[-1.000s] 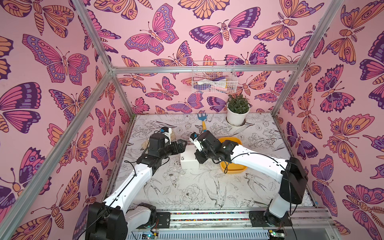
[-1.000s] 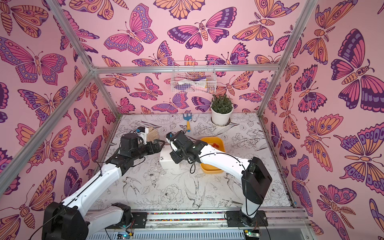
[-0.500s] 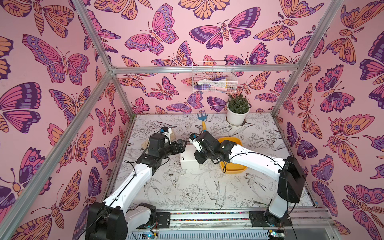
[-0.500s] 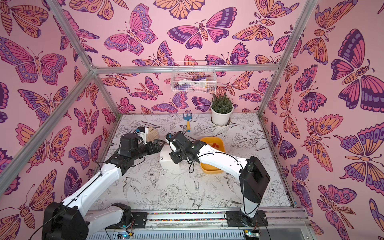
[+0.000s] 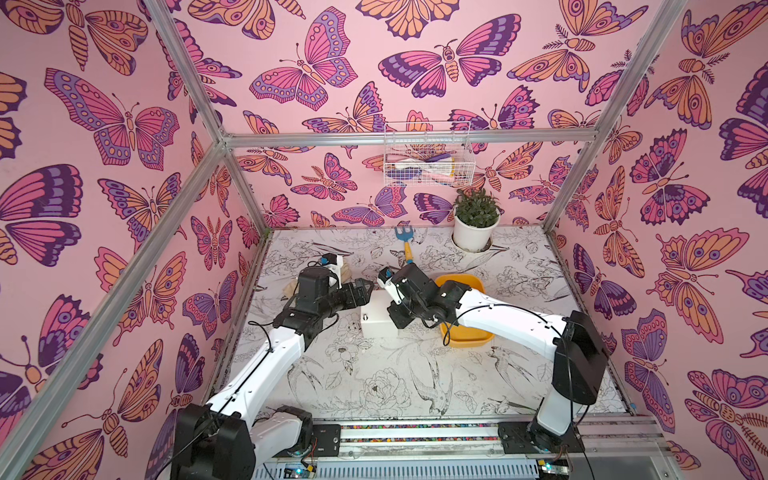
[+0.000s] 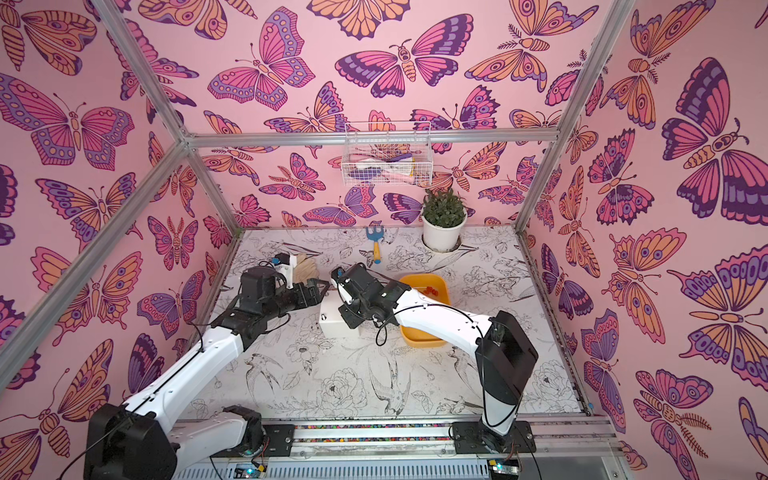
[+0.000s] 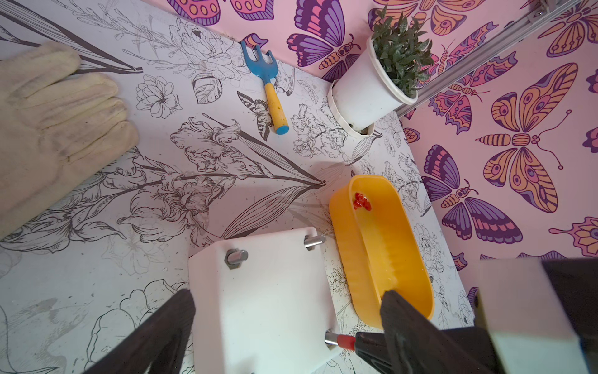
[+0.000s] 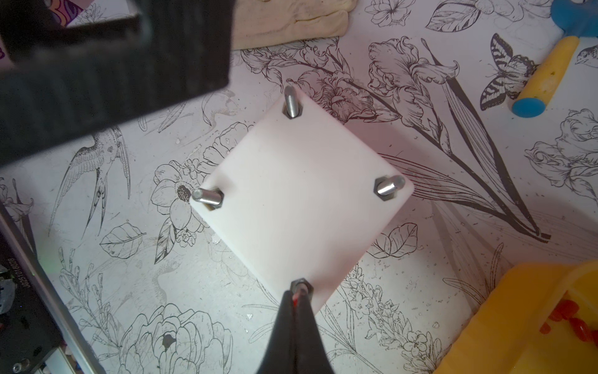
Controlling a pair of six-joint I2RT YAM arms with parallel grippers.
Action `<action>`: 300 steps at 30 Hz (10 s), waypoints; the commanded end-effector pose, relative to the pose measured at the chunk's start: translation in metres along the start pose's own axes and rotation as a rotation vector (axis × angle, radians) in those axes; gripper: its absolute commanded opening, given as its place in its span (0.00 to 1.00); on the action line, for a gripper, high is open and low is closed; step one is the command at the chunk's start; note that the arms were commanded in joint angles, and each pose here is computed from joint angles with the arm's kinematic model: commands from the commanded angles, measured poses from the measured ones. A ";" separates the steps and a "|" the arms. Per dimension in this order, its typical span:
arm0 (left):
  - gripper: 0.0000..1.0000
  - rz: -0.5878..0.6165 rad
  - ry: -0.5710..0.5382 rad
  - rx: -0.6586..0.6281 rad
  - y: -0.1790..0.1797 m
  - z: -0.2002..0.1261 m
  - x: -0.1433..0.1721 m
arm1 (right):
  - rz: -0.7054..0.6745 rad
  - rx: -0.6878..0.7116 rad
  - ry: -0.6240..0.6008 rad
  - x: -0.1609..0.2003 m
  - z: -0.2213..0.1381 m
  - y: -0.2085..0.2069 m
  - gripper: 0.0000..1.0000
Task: Cover the protruding screws with screw protection sleeves
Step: Attach the screw protection sleeve to the screw, then adjust the screw protection sleeve in the storage box.
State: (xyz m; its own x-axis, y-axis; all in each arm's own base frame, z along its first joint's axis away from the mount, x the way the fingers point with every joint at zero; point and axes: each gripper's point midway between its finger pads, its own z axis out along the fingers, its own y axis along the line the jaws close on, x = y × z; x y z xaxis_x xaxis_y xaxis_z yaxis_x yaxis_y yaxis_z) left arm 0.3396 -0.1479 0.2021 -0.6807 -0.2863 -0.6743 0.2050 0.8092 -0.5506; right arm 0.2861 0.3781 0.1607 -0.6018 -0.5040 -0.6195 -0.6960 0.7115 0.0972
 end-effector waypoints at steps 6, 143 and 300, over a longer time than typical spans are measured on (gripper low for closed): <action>0.92 -0.002 -0.006 0.009 0.001 0.000 0.000 | 0.001 0.004 0.013 0.000 0.001 0.002 0.00; 0.92 -0.002 -0.007 0.008 0.001 0.007 -0.009 | 0.152 0.123 -0.071 -0.022 -0.020 -0.045 0.07; 0.96 0.155 0.133 -0.025 -0.037 0.062 0.013 | 0.564 0.510 0.216 0.114 0.064 -0.279 0.18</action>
State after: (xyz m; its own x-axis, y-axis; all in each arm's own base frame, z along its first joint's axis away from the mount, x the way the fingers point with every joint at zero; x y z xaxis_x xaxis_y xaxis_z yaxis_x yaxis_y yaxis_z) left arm 0.3671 -0.2121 0.1821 -0.7362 -0.0947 -0.6701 0.2896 0.8508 -0.4384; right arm 0.4386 0.1609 0.0239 -0.8956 -0.0438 -0.4427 -0.0382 0.9990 -0.0215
